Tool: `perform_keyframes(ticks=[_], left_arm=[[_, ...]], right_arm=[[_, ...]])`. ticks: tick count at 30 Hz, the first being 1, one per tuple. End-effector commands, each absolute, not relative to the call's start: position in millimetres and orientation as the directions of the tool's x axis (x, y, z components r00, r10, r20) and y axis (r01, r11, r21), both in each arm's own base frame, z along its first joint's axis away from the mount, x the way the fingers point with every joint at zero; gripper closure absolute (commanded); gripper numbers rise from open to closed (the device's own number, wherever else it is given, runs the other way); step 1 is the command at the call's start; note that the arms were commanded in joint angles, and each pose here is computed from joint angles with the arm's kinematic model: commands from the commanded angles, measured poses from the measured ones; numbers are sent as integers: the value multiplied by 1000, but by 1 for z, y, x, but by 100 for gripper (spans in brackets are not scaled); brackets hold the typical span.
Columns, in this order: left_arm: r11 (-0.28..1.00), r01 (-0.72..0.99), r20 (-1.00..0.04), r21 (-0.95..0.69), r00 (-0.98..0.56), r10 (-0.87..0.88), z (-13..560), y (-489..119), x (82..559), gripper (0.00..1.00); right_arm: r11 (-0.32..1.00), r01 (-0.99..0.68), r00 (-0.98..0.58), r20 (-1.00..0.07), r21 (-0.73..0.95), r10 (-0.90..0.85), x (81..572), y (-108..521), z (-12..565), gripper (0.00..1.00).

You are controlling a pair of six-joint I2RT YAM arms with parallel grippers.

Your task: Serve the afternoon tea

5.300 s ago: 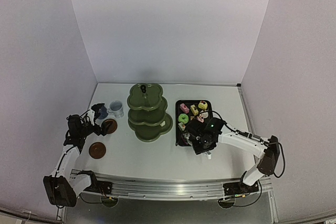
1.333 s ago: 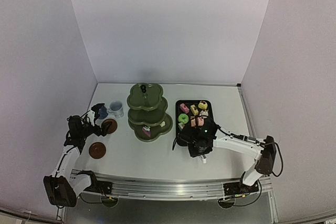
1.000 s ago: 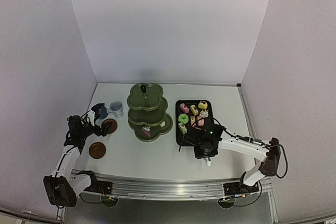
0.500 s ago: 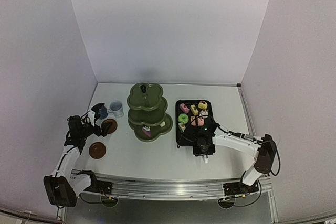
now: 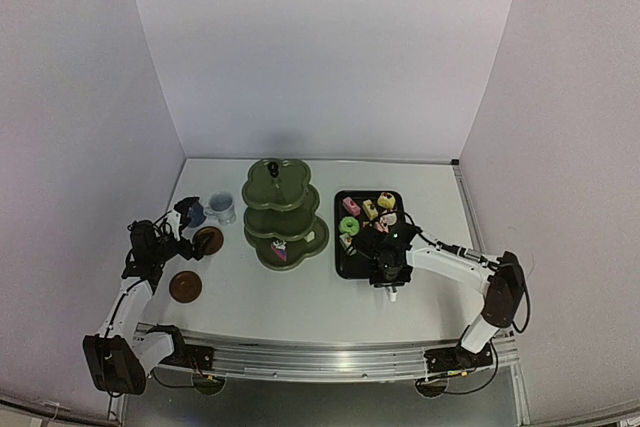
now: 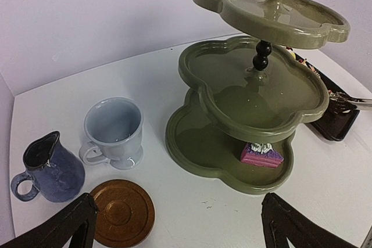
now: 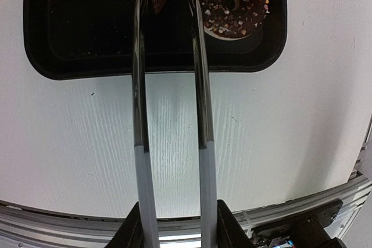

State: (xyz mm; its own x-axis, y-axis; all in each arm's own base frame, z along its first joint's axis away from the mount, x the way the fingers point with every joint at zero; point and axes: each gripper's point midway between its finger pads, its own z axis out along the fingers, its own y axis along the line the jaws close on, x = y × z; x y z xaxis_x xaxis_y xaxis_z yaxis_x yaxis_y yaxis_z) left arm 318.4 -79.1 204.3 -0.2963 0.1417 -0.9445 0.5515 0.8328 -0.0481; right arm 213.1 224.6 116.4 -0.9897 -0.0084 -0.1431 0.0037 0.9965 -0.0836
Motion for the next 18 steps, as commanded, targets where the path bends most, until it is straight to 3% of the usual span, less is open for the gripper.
perform_keyframes(ticks=[1,8,18], left_arm=[[828,559,-954,-37,-268,138,209,-81,318,1],[831,555,-953,-32,-267,142,210,-81,316,1],[868,493,-947,-56,-301,110,210,-72,317,1]], right_arm=[[995,-9,-987,-160,-96,-24,223,226,112,72],[998,-11,-985,-172,-61,-21,221,227,125,99],[996,-85,-979,-181,-39,-91,209,219,155,100]])
